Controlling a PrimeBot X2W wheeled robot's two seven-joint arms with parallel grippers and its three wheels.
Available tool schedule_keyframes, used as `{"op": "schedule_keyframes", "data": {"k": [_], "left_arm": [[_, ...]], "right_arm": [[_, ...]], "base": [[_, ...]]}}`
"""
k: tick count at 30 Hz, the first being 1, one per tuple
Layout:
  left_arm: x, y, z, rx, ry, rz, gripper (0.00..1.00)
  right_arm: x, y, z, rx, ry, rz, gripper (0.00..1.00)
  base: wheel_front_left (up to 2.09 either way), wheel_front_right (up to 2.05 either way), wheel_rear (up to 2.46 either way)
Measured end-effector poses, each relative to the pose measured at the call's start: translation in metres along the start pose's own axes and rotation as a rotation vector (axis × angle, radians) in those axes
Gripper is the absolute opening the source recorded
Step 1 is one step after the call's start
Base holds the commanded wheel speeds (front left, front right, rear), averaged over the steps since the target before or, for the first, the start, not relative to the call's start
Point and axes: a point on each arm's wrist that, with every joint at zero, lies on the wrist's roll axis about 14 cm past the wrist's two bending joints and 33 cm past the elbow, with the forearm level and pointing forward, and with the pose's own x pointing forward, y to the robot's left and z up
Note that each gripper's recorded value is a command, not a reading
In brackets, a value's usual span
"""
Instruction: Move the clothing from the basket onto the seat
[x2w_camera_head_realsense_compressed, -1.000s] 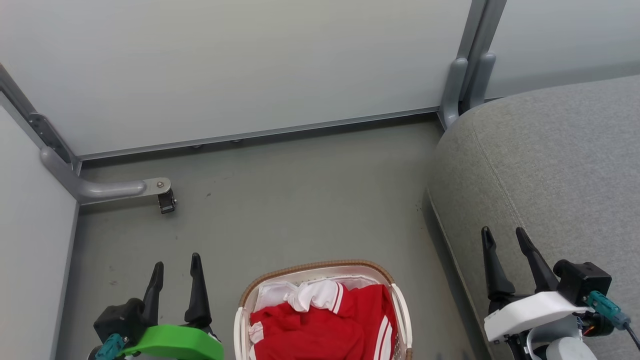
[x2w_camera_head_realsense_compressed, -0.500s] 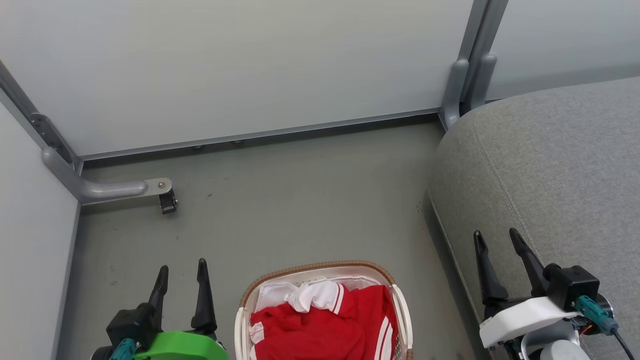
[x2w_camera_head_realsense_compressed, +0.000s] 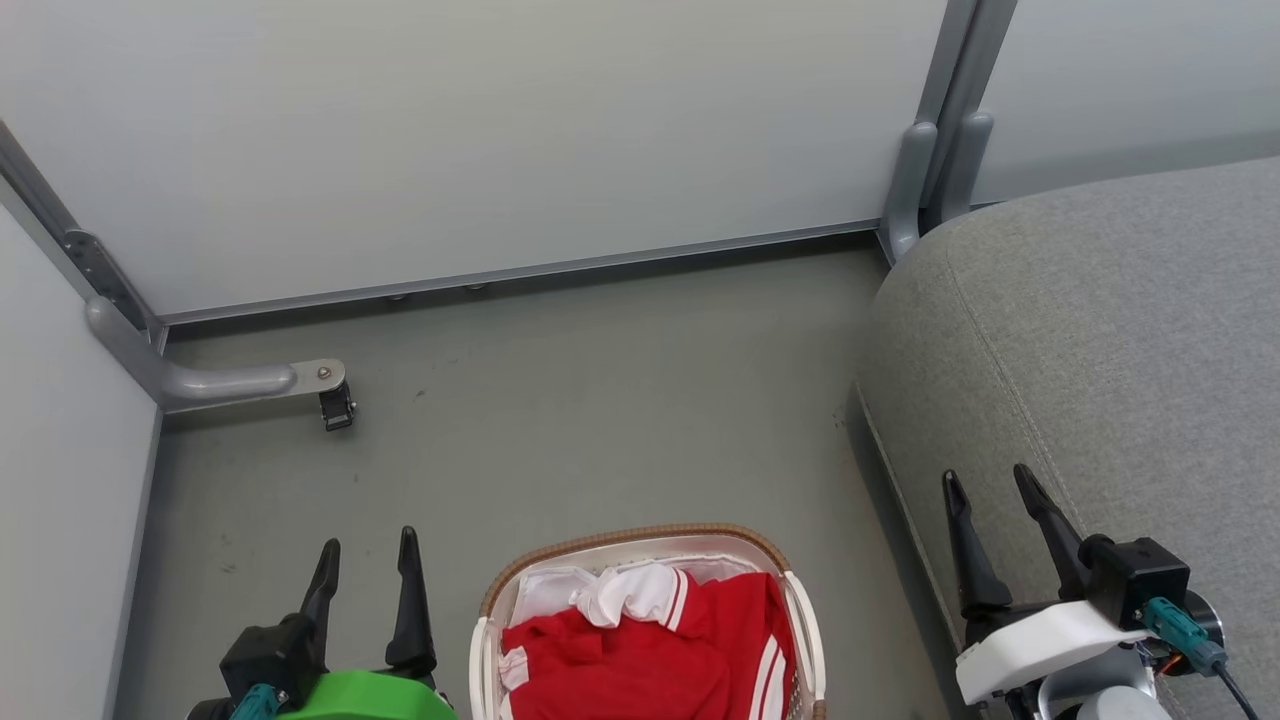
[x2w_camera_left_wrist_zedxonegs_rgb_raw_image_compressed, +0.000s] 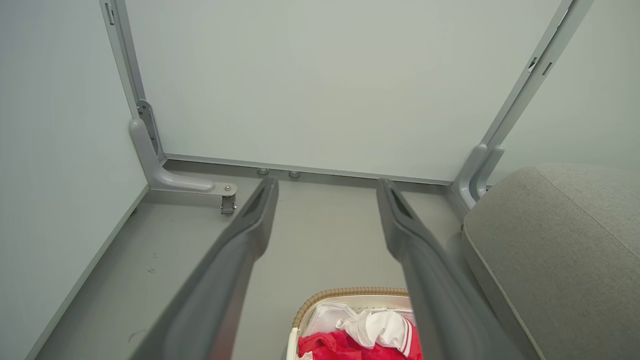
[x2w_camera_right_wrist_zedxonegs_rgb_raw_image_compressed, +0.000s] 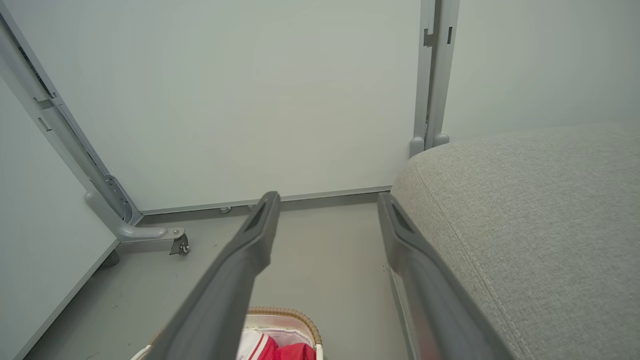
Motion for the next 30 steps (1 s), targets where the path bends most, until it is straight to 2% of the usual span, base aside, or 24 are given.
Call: {"op": "schedule_keyframes", "data": {"k": [20,30], "left_arm": [[0.003,-0.003,-0.006,0.010,0.019,-0.015,1.00],[0.054,-0.032,-0.004,0.046,0.010,-0.123,1.00]], "right_arm": [[0.004,-0.003,-0.003,-0.002,0.007,-0.006,1.00],[0.041,-0.021,0.002,-0.062,-0.024,-0.034,1.00]], "base": [[0.00,0.00,0.00],[0.00,0.00,0.00]]}}
